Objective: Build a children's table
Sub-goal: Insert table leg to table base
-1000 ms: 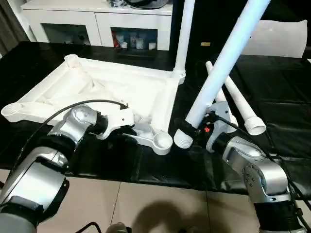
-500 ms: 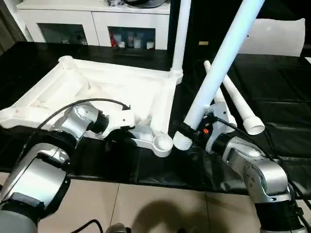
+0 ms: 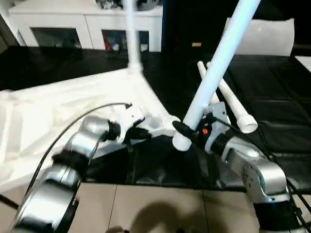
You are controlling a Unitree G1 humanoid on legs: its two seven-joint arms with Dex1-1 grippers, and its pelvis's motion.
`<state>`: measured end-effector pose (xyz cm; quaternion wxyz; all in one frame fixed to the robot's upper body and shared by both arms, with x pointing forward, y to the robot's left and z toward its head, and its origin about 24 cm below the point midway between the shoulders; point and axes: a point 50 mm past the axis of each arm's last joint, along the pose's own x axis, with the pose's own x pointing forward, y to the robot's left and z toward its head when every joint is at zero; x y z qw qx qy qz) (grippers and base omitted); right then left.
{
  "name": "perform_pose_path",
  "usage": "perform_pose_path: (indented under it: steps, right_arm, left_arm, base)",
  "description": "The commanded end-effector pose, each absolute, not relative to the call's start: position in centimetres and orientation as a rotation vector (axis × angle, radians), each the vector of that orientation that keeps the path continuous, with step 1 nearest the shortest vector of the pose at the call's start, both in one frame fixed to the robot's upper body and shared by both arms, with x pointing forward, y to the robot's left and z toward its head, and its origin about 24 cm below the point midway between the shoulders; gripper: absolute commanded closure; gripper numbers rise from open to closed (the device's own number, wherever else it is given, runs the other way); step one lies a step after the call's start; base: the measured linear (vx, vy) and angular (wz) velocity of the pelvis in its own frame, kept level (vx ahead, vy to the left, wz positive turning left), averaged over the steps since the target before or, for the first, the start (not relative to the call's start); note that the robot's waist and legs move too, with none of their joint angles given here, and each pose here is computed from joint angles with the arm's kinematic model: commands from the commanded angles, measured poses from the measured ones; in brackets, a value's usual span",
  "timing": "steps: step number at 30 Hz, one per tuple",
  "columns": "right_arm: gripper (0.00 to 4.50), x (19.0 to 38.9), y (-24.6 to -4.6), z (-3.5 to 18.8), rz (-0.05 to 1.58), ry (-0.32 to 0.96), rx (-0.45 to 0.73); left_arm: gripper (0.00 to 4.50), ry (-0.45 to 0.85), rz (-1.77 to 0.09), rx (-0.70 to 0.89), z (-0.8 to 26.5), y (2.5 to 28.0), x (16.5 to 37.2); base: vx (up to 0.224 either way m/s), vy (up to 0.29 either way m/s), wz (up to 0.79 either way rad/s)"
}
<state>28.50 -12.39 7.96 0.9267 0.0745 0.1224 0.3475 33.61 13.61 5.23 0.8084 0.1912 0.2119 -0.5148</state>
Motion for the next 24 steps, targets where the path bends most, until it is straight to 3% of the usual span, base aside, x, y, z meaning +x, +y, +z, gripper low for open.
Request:
perform_pose_path:
  steps: [1, 4, 12, 20, 24]
  right_arm:
    - [2.6, 28.8, -12.2, 8.3, 0.712, 0.237, 0.147]
    - [2.6, 28.9, -12.1, 8.3, 0.707, 0.238, 0.15]
    - [2.6, 28.8, -11.8, 8.1, 0.698, 0.244, 0.143]
    - [2.61, 28.7, -11.5, 8.1, 0.712, 0.244, 0.16]
    - [2.61, 28.9, -11.4, 9.1, 0.736, 0.188, 0.159]
  left_arm:
    - [4.5, 0.488, -1.105, 0.427, 4.2, 13.8, 32.8]
    - [4.5, 0.402, -1.202, 0.558, 4.4, 13.4, 31.7]
    - [4.5, 0.347, -1.284, 0.639, 4.4, 13.6, 30.3]
    - [4.5, 0.34, -1.304, 0.607, 4.4, 13.4, 30.1]
    - [4.5, 0.31, -1.391, 0.582, 4.7, 13.1, 29.2]
  base:
    - [0.0, 0.0, 0.0]
    - [0.0, 0.0, 0.0]
    - [0.0, 0.0, 0.0]
    - [0.0, 0.0, 0.0]
    - [0.0, 0.0, 0.0]
